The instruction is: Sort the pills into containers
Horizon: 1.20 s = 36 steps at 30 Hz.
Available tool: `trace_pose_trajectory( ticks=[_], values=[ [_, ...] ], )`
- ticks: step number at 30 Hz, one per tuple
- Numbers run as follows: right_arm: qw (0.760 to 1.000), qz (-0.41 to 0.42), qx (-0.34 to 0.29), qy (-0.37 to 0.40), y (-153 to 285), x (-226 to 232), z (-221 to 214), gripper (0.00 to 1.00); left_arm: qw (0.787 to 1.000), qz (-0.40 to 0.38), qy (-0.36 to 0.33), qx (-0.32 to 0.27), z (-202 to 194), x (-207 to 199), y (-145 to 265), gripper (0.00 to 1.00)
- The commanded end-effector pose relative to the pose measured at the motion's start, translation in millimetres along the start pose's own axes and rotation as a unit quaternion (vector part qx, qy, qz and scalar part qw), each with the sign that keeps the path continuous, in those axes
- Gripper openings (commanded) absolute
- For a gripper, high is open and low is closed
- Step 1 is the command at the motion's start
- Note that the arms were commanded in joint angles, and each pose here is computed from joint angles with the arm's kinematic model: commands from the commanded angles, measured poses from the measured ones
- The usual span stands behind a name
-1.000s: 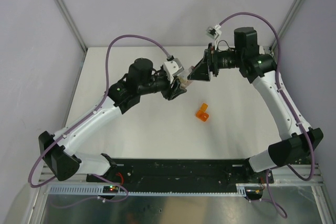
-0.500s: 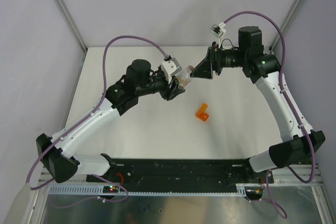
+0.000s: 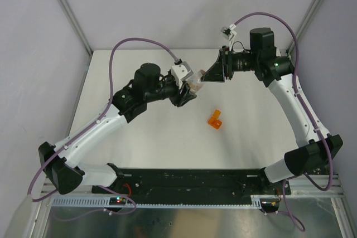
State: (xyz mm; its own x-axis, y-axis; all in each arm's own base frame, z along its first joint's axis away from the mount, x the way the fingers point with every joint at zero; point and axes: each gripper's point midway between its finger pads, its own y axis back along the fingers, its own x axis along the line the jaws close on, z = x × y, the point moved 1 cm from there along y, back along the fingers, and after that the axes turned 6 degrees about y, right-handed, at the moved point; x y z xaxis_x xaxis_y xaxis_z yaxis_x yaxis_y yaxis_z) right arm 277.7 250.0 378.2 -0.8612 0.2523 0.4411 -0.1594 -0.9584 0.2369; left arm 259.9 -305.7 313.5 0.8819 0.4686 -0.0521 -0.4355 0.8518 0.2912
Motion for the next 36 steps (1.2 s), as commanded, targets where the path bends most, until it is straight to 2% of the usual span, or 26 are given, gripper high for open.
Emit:
trace_pose_trajectory(
  ticks=[1,4,7,12,17,19,22,24,29,33,36],
  values=[
    [0.999,0.015,-0.012,0.038,1,11,15,0.29,0.999,-0.013,-0.012,-0.031,19,-8,5,0.00],
    [0.998,0.016,-0.007,0.065,1,14,12,0.12,0.999,-0.033,-0.009,-0.029,17,-16,7,0.00],
    [0.994,0.021,-0.007,0.103,6,22,11,0.02,0.997,-0.069,0.007,-0.032,18,-27,11,0.00],
    [0.981,0.046,-0.018,0.190,18,46,13,0.00,0.980,-0.187,0.060,-0.034,29,-60,31,0.00],
    [0.962,0.095,-0.016,0.256,29,80,9,0.00,0.943,-0.314,0.109,-0.010,36,-97,58,0.00],
    [0.954,0.105,-0.006,0.281,30,90,6,0.00,0.931,-0.344,0.122,-0.001,36,-106,64,0.00],
    [0.943,0.104,0.017,0.314,27,98,-3,0.01,0.928,-0.352,0.121,-0.001,36,-109,68,0.00],
    [0.941,0.093,0.032,0.323,24,98,-8,0.13,0.932,-0.344,0.117,-0.004,36,-107,67,0.00],
    [0.949,0.062,0.039,0.307,24,93,-6,0.58,0.951,-0.292,0.100,-0.014,34,-93,58,0.00],
    [0.954,0.046,0.031,0.296,29,95,1,0.81,0.967,-0.240,0.082,-0.013,30,-77,51,0.00],
    [0.957,0.035,0.023,0.287,32,97,8,0.89,0.979,-0.194,0.064,-0.016,28,-63,47,0.00]
  ],
)
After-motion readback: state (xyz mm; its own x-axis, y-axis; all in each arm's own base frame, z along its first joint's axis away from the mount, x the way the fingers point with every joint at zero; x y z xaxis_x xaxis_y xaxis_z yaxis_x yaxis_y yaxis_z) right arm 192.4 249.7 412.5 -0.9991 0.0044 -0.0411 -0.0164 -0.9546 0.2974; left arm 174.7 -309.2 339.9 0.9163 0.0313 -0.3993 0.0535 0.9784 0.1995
